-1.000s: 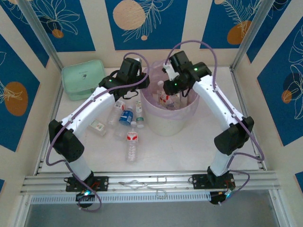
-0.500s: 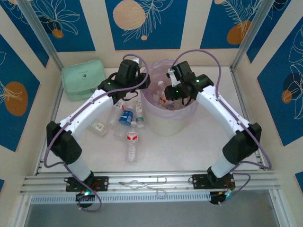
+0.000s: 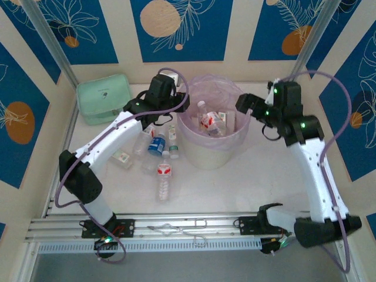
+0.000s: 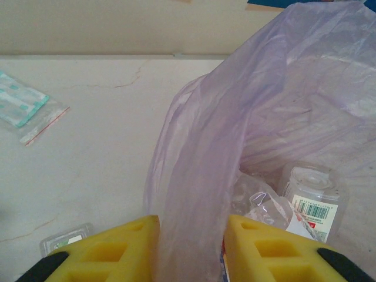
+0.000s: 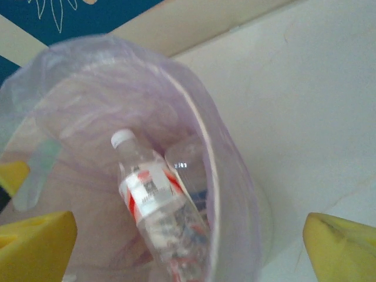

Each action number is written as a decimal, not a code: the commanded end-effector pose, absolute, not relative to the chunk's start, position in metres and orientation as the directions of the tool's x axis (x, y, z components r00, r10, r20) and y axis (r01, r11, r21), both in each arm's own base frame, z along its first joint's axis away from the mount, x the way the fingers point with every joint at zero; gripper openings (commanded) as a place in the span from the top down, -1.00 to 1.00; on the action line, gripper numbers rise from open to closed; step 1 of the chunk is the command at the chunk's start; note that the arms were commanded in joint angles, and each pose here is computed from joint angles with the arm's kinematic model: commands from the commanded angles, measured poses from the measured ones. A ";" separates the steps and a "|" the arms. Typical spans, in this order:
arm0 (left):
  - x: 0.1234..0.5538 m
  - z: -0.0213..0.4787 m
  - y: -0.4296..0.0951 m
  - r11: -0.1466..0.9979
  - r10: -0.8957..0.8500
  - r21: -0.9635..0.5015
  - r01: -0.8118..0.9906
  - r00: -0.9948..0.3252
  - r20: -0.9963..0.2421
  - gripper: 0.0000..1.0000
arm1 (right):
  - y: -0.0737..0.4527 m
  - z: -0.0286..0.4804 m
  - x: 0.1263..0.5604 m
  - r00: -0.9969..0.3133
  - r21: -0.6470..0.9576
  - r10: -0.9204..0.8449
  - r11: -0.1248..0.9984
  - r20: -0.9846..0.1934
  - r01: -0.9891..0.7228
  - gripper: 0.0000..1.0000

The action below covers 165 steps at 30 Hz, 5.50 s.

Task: Put the plastic bottles in the bin

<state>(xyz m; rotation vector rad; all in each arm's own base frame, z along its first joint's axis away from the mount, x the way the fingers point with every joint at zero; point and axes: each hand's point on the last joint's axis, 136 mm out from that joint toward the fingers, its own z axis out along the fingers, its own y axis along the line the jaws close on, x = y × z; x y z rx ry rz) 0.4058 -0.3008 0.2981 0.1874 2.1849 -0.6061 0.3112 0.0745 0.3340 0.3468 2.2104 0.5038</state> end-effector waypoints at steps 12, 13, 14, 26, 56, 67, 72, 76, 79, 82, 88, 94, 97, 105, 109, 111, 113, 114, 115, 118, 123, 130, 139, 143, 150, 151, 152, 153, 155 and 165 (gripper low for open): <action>0.394 0.305 -0.321 0.863 0.040 -0.281 0.419 -0.612 -0.789 -0.36 | 0.056 0.343 0.291 -0.462 0.580 0.535 0.813 -0.707 0.053 -0.98; 0.392 0.311 -0.315 0.870 0.053 -0.256 0.421 -0.596 -0.801 -0.54 | 0.052 0.343 0.289 -0.448 0.593 0.554 0.803 -0.702 0.064 -0.98; 0.391 0.322 -0.308 0.878 0.060 -0.229 0.420 -0.571 -0.819 -0.71 | 0.048 0.343 0.287 -0.434 0.607 0.571 0.792 -0.697 0.067 -0.98; 0.341 0.399 -0.170 0.981 0.035 -0.061 0.182 -0.481 -0.876 -0.99 | 0.019 0.337 0.285 -0.336 0.630 0.640 0.761 -0.691 0.152 -0.98; 0.331 0.105 0.075 0.500 -0.830 -0.365 -0.785 -0.315 -0.460 -0.36 | 0.038 0.311 0.318 -0.542 0.681 0.590 0.731 -0.598 0.045 -0.99; 0.351 0.070 0.078 0.456 -0.867 -0.375 -0.807 -0.307 -0.393 -0.21 | 0.030 0.320 0.308 -0.489 0.688 0.620 0.723 -0.614 0.053 -0.99; 0.355 0.053 0.079 0.441 -0.875 -0.358 -0.823 -0.304 -0.377 -0.06 | 0.026 0.316 0.303 -0.490 0.678 0.619 0.731 -0.614 0.074 -0.99; 0.354 0.049 0.079 0.438 -0.877 -0.349 -0.828 -0.308 -0.370 0.16 | 0.025 0.321 0.302 -0.474 0.689 0.629 0.722 -0.616 0.063 -0.99; 0.354 0.054 0.082 0.442 -0.871 -0.343 -0.829 -0.305 -0.384 0.28 | 0.026 0.323 0.303 -0.473 0.694 0.631 0.718 -0.615 0.057 -0.99; 0.355 0.069 0.083 0.458 -0.861 -0.351 -0.817 -0.310 -0.403 0.29 | 0.024 0.322 0.302 -0.471 0.694 0.634 0.717 -0.613 0.062 -0.99; 0.354 0.125 0.089 0.529 -0.805 -0.363 -0.767 -0.319 -0.501 0.32 | 0.025 0.319 0.306 -0.482 0.706 0.640 0.706 -0.599 0.060 -1.00; 0.362 0.209 0.080 0.613 -0.754 -0.460 -0.642 -0.303 -0.583 0.51 | 0.027 0.318 0.311 -0.509 0.758 0.670 0.650 -0.540 0.051 -0.98; 0.366 0.251 0.065 0.632 -0.755 -0.530 -0.566 -0.294 -0.587 0.67 | 0.032 0.318 0.314 -0.523 0.782 0.676 0.623 -0.519 0.030 -0.87; 0.373 0.373 -0.020 0.800 -0.600 -0.552 -0.237 -0.346 -0.721 0.92 | 0.044 0.319 0.315 -0.586 0.766 0.620 0.643 -0.521 -0.001 -0.61; 0.377 0.421 -0.092 0.860 -0.473 -0.510 -0.030 -0.422 -0.773 1.00 | 0.048 0.312 0.311 -0.624 0.758 0.596 0.652 -0.504 0.010 -0.08; 0.377 0.438 -0.125 0.875 -0.411 -0.481 0.051 -0.447 -0.795 1.00 | 0.050 0.311 0.311 -0.629 0.758 0.592 0.652 -0.504 0.006 0.14; 0.374 0.457 -0.153 0.880 -0.365 -0.458 0.125 -0.439 -0.821 1.00 | 0.051 0.312 0.310 -0.635 0.757 0.585 0.653 -0.504 0.000 0.30; 0.375 0.463 -0.167 0.878 -0.349 -0.452 0.158 -0.436 -0.830 1.00 | 0.051 0.312 0.310 -0.638 0.756 0.581 0.655 -0.506 -0.002 0.41; 0.374 0.470 -0.180 0.873 -0.333 -0.447 0.194 -0.432 -0.838 1.00 | 0.052 0.311 0.311 -0.639 0.755 0.580 0.656 -0.506 -0.003 0.47; 0.377 0.482 -0.217 0.862 -0.292 -0.431 0.268 -0.432 -0.853 1.00 | 0.055 0.309 0.313 -0.653 0.759 0.570 0.651 -0.500 -0.012 0.56; 0.382 0.491 -0.275 0.837 -0.233 -0.411 0.363 -0.443 -0.866 1.00 | 0.059 0.305 0.312 -0.671 0.763 0.558 0.646 -0.489 -0.019 0.55; 0.390 0.486 -0.344 0.775 -0.237 -0.445 0.448 -0.448 -0.862 1.00 | 0.062 0.307 0.312 -0.668 0.769 0.556 0.639 -0.494 -0.037 0.31; 0.391 0.400 -0.392 0.838 -0.032 -0.323 0.441 -0.550 -0.835 1.00 | 0.059 0.307 0.314 -0.648 0.766 0.570 0.642 -0.505 -0.032 0.31; 0.386 0.353 -0.398 0.880 0.093 -0.209 0.428 -0.585 -0.806 1.00 | 0.059 0.306 0.317 -0.647 0.769 0.572 0.638 -0.505 -0.036 0.31; 0.381 0.282 -0.404 0.905 0.207 -0.111 0.410 -0.654 -0.728 1.00 | 0.058 0.301 0.320 -0.650 0.767 0.573 0.641 -0.500 -0.024 0.31; 0.380 0.275 -0.405 0.906 0.208 -0.114 0.408 -0.662 -0.720 1.00 | 0.058 0.301 0.320 -0.648 0.768 0.574 0.640 -0.500 -0.025 0.31; 0.379 0.272 -0.407 0.904 0.207 -0.121 0.411 -0.666 -0.717 1.00 | 0.058 0.302 0.321 -0.647 0.768 0.575 0.639 -0.500 -0.026 0.31; 0.379 0.269 -0.408 0.903 0.203 -0.129 0.411 -0.670 -0.714 1.00 | 0.058 0.300 0.322 -0.649 0.770 0.575 0.638 -0.498 -0.026 0.31; 0.379 0.266 -0.411 0.899 0.199 -0.141 0.414 -0.673 -0.713 1.00 | 0.059 0.300 0.323 -0.652 0.771 0.574 0.636 -0.495 -0.025 0.31; 0.362 0.193 -0.406 0.904 0.287 -0.088 0.418 -0.747 -0.599 1.00 | 0.059 0.297 0.325 -0.655 0.768 0.572 0.640 -0.494 -0.020 0.31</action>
